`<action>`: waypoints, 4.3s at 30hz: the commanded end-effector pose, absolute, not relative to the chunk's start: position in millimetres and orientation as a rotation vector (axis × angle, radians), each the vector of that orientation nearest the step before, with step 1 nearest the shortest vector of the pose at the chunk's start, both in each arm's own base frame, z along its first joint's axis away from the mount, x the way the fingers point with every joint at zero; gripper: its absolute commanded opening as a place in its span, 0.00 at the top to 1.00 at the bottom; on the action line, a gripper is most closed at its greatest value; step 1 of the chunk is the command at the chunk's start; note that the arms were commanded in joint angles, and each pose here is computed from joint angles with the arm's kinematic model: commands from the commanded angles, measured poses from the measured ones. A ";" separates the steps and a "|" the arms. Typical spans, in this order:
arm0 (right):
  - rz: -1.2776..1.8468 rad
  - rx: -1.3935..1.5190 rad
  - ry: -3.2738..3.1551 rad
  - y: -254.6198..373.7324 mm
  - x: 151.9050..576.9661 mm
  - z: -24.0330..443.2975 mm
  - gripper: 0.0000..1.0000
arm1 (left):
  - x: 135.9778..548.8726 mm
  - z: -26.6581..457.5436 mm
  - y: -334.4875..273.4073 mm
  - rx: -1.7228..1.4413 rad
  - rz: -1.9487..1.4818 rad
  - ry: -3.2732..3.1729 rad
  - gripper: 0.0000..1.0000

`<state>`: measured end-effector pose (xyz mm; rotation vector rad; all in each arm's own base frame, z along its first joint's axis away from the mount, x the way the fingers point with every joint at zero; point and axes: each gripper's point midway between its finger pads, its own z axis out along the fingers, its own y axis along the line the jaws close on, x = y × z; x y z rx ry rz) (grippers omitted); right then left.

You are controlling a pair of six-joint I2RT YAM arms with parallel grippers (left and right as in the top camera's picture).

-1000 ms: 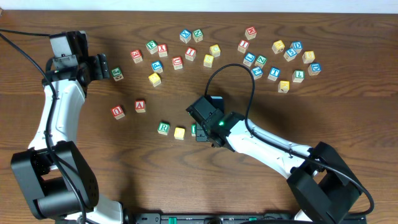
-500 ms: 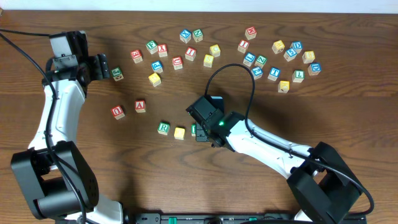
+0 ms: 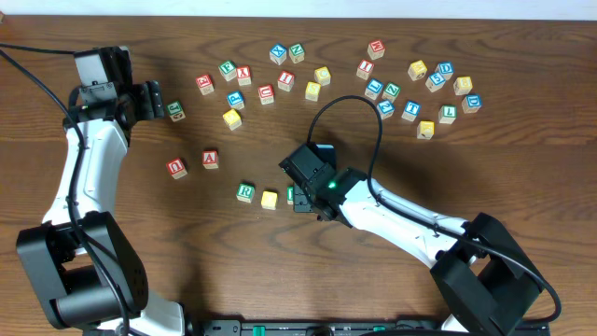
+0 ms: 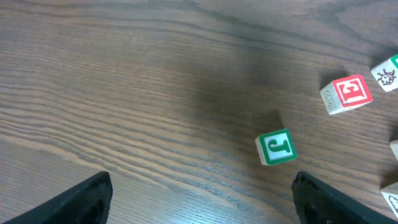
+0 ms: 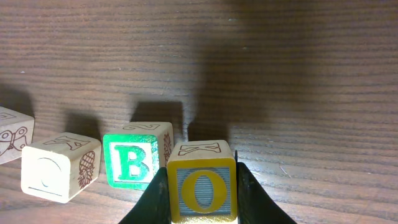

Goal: Spell out ROBOT
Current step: 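Lower the yellow O block next to the green B and open, then move the right gripper back up toward the block pile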

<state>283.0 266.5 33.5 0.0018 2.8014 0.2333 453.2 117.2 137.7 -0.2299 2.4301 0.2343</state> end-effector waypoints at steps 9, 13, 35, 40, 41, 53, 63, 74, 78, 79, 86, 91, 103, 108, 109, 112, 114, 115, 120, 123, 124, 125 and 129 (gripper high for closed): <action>0.249 0.073 2.794 263.7 278.5 29.9 0.92 | 452.1 136.1 118.9 -0.227 0.241 2.433 0.09; 0.248 0.072 2.794 263.6 278.5 29.9 0.91 | 452.8 136.6 119.0 -0.227 0.242 2.430 0.09; 0.250 0.072 2.791 264.0 278.9 30.1 0.53 | 452.8 136.6 119.0 -0.227 0.242 2.430 0.09; 0.255 0.076 2.786 264.1 280.8 30.7 0.53 | 452.7 136.6 119.2 -0.228 0.242 2.430 0.09; 0.256 0.075 2.785 263.7 281.9 30.8 0.53 | 452.7 136.6 119.0 -0.227 0.242 2.430 0.09; 0.280 0.039 2.763 265.5 291.9 37.2 0.55 | 452.7 136.6 119.0 -0.227 0.242 2.430 0.09; 0.242 -0.056 2.662 267.4 320.8 62.5 0.51 | 452.6 136.5 119.0 -0.227 0.242 2.431 0.09; 0.238 -0.131 2.514 253.6 385.6 126.5 0.50 | 452.7 136.6 119.0 -0.227 0.242 2.430 0.09; 0.225 -0.120 2.473 240.3 405.6 144.4 0.48 | 452.7 136.6 119.0 -0.227 0.242 2.430 0.09; 0.223 -0.118 2.465 237.5 409.4 147.9 0.47 | 452.7 136.6 119.0 -0.227 0.242 2.430 0.09; 0.193 -0.107 2.425 216.8 429.8 162.4 0.47 | 452.7 136.6 119.0 -0.227 0.241 2.430 0.09; 0.175 -0.118 2.387 206.4 443.2 177.9 0.46 | 452.7 136.6 119.0 -0.227 0.241 2.430 0.09; 0.176 -0.134 2.294 201.2 463.3 220.9 0.54 | 452.8 136.6 119.0 -0.227 0.241 2.430 0.09; 0.162 -0.115 2.301 191.3 466.3 219.8 0.54 | 452.8 136.6 119.0 -0.227 0.241 2.430 0.09; 0.155 -0.109 2.306 187.5 466.9 218.8 0.54 | 452.8 136.6 119.0 -0.227 0.241 2.430 0.09; 0.120 -0.102 2.329 172.1 468.3 214.4 0.53 | 452.8 136.6 119.0 -0.227 0.241 2.430 0.09; 0.103 -0.104 2.353 161.2 468.1 210.1 0.53 | 452.8 136.6 119.0 -0.227 0.241 2.430 0.09; 0.098 -0.100 2.368 154.8 467.7 207.6 0.54 | 452.8 136.6 119.0 -0.227 0.241 2.430 0.09; 0.068 -0.089 2.399 139.1 466.8 202.3 0.56 | 452.8 136.6 119.0 -0.227 0.241 2.430 0.09; 0.066 -0.091 2.402 139.1 466.1 201.7 0.56 | 452.9 136.7 119.0 -0.227 0.241 2.429 0.09; 0.065 -0.091 2.404 138.8 465.8 201.4 0.55 | 452.9 136.7 119.0 -0.227 0.241 2.429 0.09; 0.063 -0.093 2.407 138.5 465.3 200.9 0.55 | 452.9 136.7 119.0 -0.227 0.241 2.429 0.09; 0.027 -0.093 2.414 133.1 464.2 199.3 0.55 | 452.9 136.7 119.0 -0.227 0.241 2.429 0.09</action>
